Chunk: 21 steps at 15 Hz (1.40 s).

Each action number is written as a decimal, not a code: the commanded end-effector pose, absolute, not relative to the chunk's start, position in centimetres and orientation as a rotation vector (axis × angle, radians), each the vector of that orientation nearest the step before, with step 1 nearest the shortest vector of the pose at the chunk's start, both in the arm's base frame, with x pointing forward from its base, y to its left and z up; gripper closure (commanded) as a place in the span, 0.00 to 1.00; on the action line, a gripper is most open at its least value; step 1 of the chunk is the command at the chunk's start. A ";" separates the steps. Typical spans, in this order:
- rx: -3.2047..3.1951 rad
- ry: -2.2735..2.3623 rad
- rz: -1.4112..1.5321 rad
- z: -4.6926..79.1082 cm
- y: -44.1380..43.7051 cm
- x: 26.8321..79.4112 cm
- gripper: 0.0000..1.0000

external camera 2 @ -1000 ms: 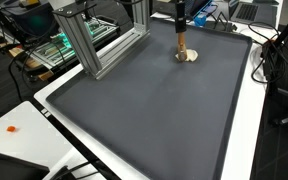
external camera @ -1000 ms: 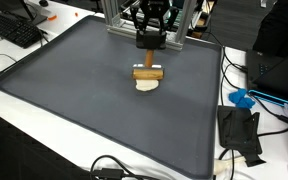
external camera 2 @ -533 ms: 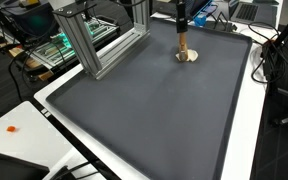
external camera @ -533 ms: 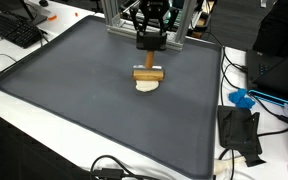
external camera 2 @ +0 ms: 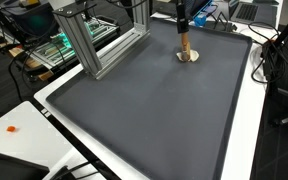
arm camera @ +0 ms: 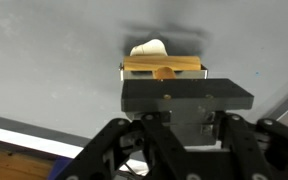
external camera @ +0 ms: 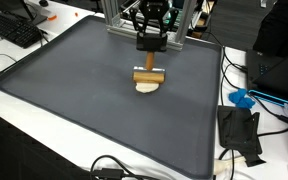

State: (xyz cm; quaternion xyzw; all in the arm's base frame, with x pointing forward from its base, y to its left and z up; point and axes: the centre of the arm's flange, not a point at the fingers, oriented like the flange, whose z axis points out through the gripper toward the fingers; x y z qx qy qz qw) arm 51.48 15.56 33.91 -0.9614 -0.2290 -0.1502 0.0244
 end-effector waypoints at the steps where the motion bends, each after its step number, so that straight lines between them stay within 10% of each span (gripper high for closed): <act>1: -2.944 -0.711 -0.420 28.4 16.6 51.1 0.77; 21: -3.010 -0.771 -0.480 27.9 15.1 50.2 0.77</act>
